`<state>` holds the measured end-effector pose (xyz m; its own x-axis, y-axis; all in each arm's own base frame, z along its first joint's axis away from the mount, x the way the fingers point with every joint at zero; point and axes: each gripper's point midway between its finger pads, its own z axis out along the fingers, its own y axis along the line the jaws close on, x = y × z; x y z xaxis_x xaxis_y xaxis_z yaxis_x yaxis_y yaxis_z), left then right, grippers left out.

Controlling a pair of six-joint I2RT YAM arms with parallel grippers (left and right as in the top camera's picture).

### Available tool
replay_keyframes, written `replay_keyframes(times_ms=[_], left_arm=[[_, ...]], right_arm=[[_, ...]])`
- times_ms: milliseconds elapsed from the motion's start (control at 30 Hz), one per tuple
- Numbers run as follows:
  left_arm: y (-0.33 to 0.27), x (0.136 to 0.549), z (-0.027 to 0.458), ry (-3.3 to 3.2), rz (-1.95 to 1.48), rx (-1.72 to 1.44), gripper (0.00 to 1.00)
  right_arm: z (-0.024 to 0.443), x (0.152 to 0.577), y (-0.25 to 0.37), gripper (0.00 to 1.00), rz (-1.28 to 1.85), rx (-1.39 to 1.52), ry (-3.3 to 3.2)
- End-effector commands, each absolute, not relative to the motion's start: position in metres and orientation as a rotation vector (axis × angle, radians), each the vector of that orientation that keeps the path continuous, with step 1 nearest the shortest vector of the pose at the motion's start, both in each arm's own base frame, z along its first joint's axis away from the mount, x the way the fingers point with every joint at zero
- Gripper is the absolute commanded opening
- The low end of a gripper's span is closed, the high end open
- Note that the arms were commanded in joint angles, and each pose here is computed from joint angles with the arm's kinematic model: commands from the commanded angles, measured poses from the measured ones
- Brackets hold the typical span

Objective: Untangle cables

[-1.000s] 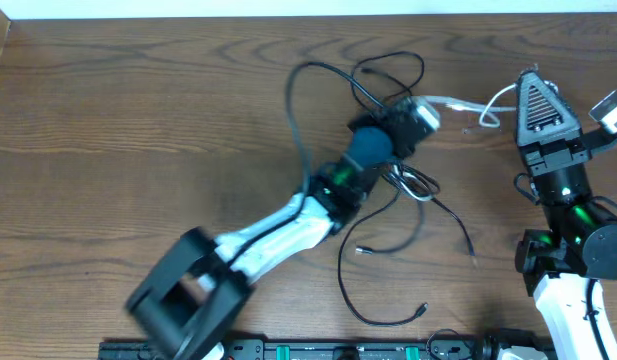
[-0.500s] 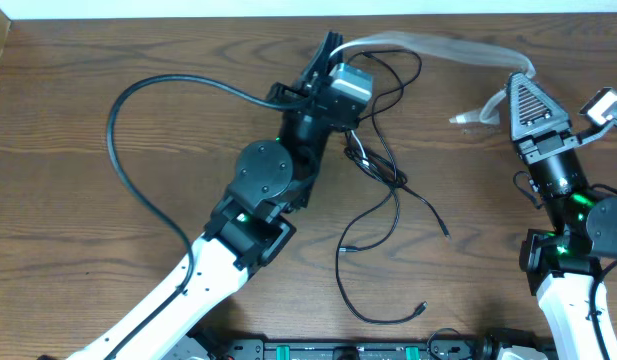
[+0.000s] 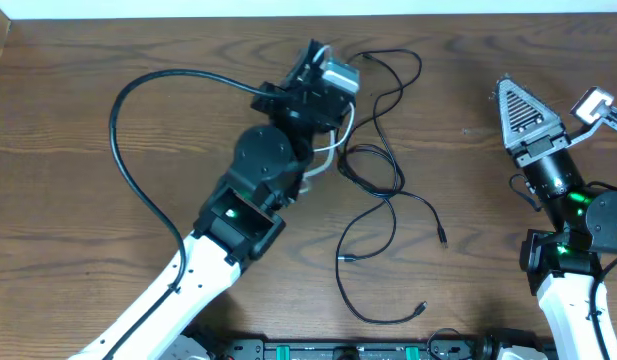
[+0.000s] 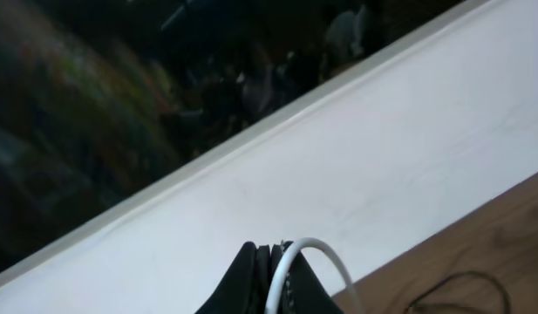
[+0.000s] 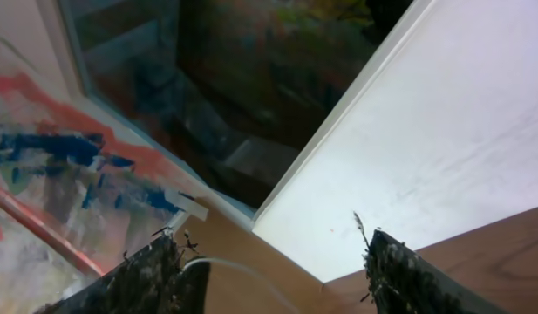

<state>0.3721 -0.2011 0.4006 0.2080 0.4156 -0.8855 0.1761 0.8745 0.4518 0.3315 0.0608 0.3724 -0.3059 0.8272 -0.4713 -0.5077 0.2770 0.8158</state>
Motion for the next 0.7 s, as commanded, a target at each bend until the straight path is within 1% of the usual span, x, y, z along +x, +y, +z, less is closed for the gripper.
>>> replay_keyframes(times_ms=[0, 200, 300, 367, 467, 567, 633, 667], left_arm=[[-0.155, 0.39, 0.406, 1.409, 0.311, 0.412, 0.08], [-0.038, 0.412, 0.394, 1.53, 0.585, 0.145, 0.08], [0.031, 0.414, 0.377, 1.613, 0.676, -0.008, 0.07], [0.063, 0.411, 0.37, 1.641, 0.718, -0.083, 0.07], [0.133, 0.399, 0.355, 1.674, 0.794, -0.283, 0.08], [0.186, 0.385, 0.345, 1.686, 0.881, -0.404, 0.07], [0.232, 0.367, 0.339, 1.673, 0.954, -0.521, 0.08], [0.245, 0.359, 0.337, 1.676, 0.98, -0.553, 0.08]], right_arm=[[0.38, 0.328, 0.063, 0.67, 1.364, 0.296, 1.305], [0.379, 0.326, 0.066, 0.68, 1.375, 0.276, 1.321], [0.379, 0.326, 0.067, 0.68, 1.376, 0.273, 1.322], [0.378, 0.325, 0.068, 0.68, 1.371, 0.259, 1.327], [0.377, 0.324, 0.071, 0.68, 1.377, 0.242, 1.338], [0.377, 0.323, 0.072, 0.68, 1.382, 0.233, 1.344], [0.376, 0.321, 0.076, 0.68, 1.393, 0.214, 1.358], [0.375, 0.32, 0.077, 0.68, 1.397, 0.204, 1.365]])
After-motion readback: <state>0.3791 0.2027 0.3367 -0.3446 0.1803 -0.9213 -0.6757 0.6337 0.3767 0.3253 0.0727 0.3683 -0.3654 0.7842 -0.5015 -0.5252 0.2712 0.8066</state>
